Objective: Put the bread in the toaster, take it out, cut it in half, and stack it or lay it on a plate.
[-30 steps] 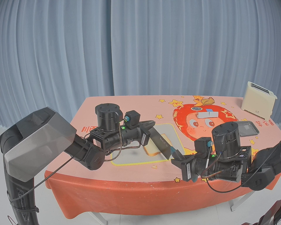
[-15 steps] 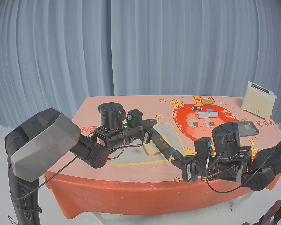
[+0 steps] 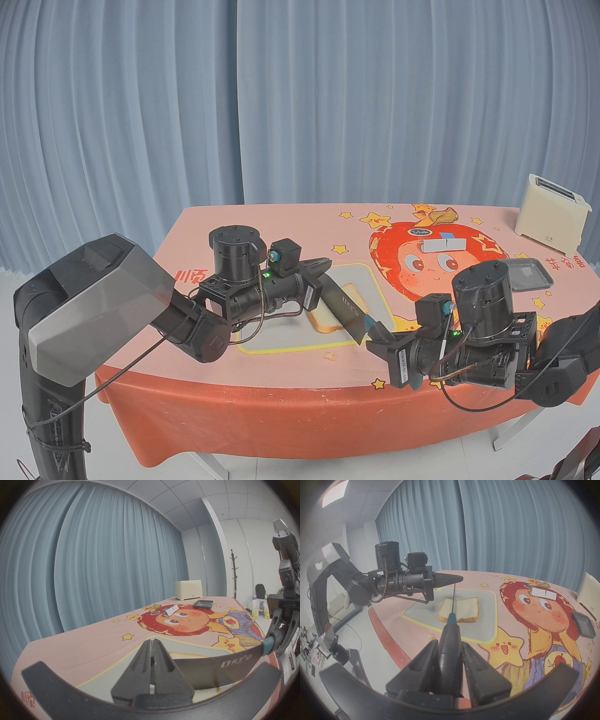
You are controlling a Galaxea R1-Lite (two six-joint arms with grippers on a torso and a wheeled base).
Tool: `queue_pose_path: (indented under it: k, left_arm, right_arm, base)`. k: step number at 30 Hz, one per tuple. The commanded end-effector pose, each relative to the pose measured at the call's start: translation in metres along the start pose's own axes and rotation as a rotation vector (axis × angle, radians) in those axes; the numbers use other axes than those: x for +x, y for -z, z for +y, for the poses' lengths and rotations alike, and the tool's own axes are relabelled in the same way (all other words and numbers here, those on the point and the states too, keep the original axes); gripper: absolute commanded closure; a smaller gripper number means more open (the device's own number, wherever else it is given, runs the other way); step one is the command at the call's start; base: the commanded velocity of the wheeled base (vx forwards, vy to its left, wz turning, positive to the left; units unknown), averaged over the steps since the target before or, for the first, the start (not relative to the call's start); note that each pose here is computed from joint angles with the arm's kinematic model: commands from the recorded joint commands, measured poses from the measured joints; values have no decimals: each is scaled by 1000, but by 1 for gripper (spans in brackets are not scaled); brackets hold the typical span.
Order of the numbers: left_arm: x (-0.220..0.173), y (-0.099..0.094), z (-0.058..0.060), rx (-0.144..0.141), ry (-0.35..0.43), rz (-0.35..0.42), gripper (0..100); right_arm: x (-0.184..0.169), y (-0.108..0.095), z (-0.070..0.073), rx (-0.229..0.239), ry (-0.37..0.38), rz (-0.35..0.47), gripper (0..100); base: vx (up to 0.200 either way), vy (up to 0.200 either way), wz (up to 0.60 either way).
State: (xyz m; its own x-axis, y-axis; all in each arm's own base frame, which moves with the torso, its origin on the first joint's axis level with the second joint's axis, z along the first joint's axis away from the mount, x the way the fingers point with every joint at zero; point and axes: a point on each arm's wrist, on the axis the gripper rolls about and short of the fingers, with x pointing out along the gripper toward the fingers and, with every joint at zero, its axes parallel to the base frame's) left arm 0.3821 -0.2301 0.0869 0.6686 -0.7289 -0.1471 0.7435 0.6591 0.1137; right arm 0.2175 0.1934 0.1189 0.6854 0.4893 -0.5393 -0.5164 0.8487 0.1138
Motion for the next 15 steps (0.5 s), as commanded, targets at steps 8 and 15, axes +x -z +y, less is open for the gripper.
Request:
queue_pose_path:
  k: [8,15]
  left_arm:
    - [0,16,4,0,-6,44,100]
    - [3,27,6,-1,-7,65,100]
  right_arm:
    - [0,0,1,0,-3,-1,100]
    - [0,-1,1,0,-4,-6,100]
  base:
    - [0,0,0]
    - [0,0,0]
